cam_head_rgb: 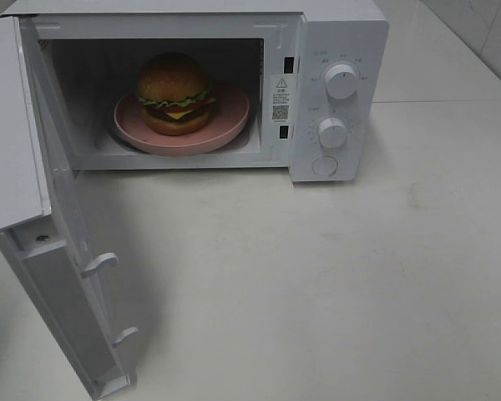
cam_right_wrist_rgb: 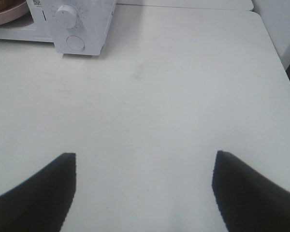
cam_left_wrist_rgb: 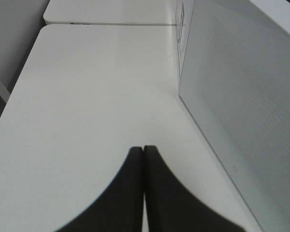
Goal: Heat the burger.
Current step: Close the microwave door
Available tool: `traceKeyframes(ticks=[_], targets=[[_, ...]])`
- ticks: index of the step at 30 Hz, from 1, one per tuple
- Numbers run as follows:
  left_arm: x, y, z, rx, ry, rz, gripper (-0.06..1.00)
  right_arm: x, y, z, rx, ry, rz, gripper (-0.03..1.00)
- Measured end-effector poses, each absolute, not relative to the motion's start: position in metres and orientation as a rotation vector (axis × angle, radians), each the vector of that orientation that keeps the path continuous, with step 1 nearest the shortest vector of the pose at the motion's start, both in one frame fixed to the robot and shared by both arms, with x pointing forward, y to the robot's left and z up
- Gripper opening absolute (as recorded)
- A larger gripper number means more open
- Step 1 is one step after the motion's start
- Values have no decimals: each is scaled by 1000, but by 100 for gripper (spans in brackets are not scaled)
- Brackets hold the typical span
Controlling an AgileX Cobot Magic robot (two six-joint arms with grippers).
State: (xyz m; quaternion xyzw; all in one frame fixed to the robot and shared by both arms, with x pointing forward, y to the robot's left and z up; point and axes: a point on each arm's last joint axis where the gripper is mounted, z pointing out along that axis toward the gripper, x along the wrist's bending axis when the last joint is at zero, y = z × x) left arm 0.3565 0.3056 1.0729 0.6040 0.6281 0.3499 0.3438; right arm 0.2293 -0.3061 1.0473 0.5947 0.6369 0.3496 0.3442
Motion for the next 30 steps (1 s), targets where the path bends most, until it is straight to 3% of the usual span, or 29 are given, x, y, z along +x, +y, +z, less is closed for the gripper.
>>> traceKeyframes(ticks=[20,30], targets=[[431,311,1053,1478,1558,1002,0,229,-306,1047,1545,1654,908,75],[428,310,989,1373,1389,1148,0,229,-306,1047,1545,1654,908,75]])
